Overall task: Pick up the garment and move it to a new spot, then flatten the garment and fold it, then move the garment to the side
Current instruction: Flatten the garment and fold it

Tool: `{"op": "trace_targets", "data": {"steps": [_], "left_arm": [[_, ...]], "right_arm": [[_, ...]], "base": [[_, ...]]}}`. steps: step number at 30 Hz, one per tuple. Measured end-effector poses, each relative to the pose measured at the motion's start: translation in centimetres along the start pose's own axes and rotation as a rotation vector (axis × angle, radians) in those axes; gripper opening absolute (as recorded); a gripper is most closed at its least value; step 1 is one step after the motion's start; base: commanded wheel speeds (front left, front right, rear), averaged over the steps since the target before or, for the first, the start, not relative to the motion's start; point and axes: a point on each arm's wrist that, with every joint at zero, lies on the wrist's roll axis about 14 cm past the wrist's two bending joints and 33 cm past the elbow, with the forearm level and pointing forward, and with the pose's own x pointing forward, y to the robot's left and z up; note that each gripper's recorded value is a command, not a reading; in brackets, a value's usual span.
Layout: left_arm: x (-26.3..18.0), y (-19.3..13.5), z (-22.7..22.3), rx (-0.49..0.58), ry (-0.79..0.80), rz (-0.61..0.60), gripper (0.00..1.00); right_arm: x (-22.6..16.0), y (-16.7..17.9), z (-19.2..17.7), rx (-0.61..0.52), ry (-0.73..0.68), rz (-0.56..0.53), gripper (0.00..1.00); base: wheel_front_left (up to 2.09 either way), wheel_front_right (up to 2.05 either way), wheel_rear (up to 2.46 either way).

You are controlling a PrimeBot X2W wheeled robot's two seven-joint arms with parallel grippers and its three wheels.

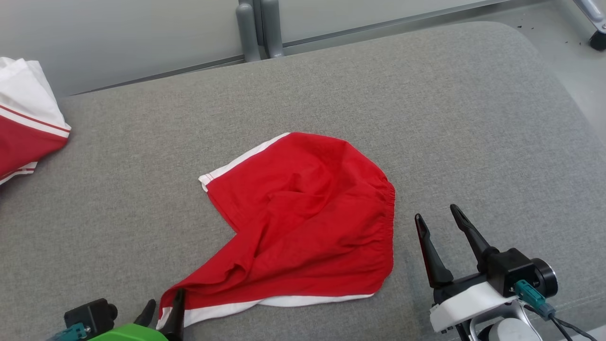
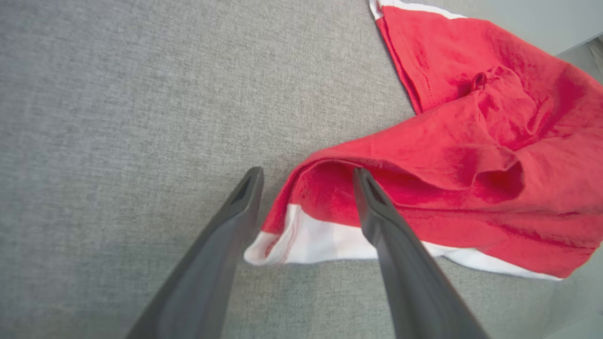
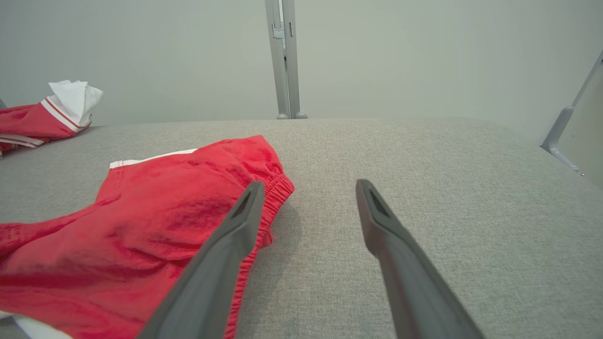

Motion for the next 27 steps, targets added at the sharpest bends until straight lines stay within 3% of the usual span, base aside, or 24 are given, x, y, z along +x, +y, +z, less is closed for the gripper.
{"op": "trace_targets", "data": {"steps": [6, 19, 27], "left_arm": [[-0.6, 2.0, 2.2, 0.043, -0.086, 0.060, 1.00], [-1.8, 2.5, 5.8, 0.196, -0.344, 0.077, 1.00], [-3.5, 1.5, 10.4, 0.310, -0.591, 0.069, 1.00]], "right_arm": [[-0.1, -0.3, 0.5, -0.019, -0.015, 0.000, 1.00], [-0.2, -2.9, 2.3, -0.118, -0.057, -0.040, 1.00], [0.6, -0.8, 1.8, -0.139, -0.049, 0.037, 1.00]], "base": [[0.00, 0.00, 0.00], [0.00, 0.00, 0.00], [0.00, 0.00, 0.00]]}}
